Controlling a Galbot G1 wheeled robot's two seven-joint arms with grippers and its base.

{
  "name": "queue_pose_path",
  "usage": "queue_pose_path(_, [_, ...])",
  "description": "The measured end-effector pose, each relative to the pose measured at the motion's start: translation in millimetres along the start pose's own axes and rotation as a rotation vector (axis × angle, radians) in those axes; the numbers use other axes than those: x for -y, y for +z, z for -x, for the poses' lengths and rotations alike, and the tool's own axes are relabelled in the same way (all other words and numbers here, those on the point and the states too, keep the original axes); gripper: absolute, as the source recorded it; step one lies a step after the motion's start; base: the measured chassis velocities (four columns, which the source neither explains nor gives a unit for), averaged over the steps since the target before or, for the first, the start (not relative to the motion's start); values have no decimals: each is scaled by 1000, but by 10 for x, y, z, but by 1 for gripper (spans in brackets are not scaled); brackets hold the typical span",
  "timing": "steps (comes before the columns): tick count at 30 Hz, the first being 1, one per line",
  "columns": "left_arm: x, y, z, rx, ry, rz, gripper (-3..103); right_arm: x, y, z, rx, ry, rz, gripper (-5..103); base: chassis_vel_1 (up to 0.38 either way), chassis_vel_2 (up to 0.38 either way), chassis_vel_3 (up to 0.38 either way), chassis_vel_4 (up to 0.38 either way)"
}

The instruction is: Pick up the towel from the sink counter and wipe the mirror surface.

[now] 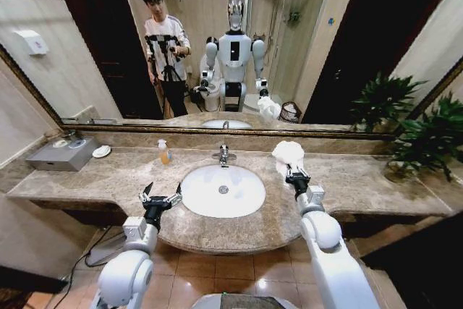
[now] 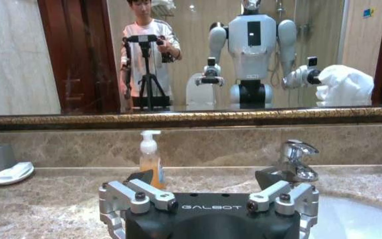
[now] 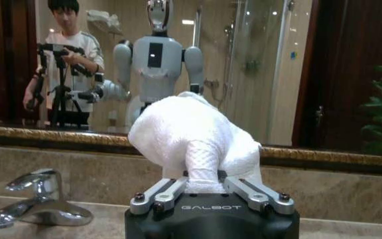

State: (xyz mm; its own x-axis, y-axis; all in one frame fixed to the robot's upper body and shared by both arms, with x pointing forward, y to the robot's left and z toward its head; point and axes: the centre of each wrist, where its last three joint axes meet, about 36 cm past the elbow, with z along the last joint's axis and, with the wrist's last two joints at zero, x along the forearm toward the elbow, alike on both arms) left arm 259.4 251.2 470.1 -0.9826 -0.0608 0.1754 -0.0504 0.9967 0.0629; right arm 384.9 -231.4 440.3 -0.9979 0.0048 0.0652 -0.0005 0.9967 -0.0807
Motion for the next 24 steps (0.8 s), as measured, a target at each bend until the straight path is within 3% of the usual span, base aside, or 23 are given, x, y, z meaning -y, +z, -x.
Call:
queue_pose_path(15, [0,0,0,0,0,0,100,-72,-43,-125,22,-8,-1,10,83,76,-86,-78])
queue_pose_path(24, [0,0,0,0,0,0,100,-38,-378,39,141,4,20,10,7,5,-4,-5])
